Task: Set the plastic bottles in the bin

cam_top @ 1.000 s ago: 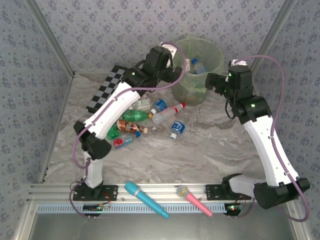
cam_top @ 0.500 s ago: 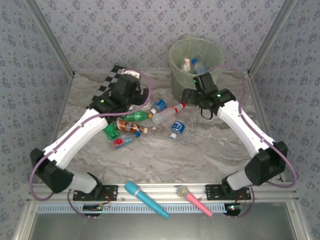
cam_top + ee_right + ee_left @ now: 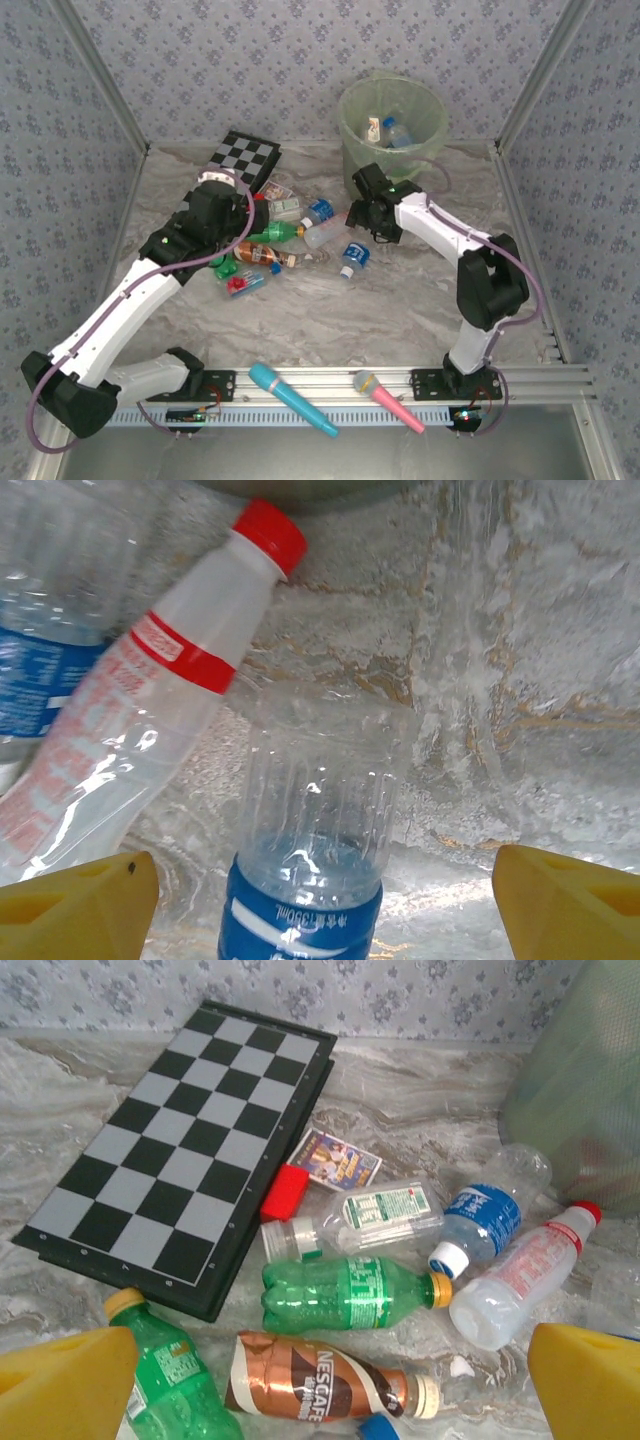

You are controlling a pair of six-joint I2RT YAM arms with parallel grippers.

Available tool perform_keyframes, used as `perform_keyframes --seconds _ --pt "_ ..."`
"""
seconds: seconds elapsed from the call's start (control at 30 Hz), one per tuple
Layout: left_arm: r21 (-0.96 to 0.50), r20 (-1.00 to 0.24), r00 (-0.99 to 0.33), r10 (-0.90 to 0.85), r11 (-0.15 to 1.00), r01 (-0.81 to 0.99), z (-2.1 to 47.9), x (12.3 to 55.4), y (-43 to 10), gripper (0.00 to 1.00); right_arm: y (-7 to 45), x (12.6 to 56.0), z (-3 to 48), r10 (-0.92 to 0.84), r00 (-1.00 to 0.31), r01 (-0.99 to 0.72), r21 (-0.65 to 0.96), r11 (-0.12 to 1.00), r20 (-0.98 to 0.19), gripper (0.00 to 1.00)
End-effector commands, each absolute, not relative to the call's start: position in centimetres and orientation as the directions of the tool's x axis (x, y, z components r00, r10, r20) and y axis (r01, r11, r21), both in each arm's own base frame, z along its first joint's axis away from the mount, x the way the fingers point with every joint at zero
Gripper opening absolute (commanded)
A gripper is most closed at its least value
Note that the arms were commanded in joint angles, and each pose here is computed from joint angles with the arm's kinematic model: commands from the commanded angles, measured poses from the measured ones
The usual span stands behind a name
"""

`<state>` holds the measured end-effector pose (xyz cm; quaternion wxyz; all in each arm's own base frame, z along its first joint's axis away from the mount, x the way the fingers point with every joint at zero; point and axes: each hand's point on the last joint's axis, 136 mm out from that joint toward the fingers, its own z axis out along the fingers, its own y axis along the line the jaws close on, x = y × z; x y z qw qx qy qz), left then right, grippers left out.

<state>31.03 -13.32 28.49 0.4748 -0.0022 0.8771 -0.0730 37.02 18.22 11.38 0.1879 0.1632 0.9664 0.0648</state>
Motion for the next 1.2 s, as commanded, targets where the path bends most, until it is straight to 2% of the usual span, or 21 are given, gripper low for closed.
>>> perform_keyframes --seconds 0.0,0.57,0.8,0.9,1.17 --pt "-0.187 -0.813 -0.572 -0.110 0.979 0.078 28.2 30.4 -13.6 1.00 18.5 36.7 9.4 0.400 -0.869 0.359 0.187 0.915 -0.292 0.87" --pt "-0.211 -0.806 -0.578 -0.128 0.974 0.078 28.1 30.5 -13.7 1.00 19.3 35.4 3.2 0.428 -0.894 0.408 0.150 0.900 -0.136 0.81" --pt "-0.216 -0.809 -0.572 -0.134 0.973 0.079 28.3 30.6 -13.8 1.00 19.4 35.3 4.0 0.415 -0.895 0.390 0.165 0.906 -0.163 0.69" --pt "-0.215 -0.809 -0.573 -0.132 0.973 0.079 28.4 30.8 -13.9 1.00 19.4 35.2 4.9 0.402 -0.898 0.374 0.170 0.912 -0.179 0.57" --pt "-0.197 -0.819 -0.563 -0.114 0.976 0.090 28.9 31.6 -14.2 1.00 20.0 35.5 13.7 0.235 -0.886 0.206 0.115 0.972 -0.400 0.58"
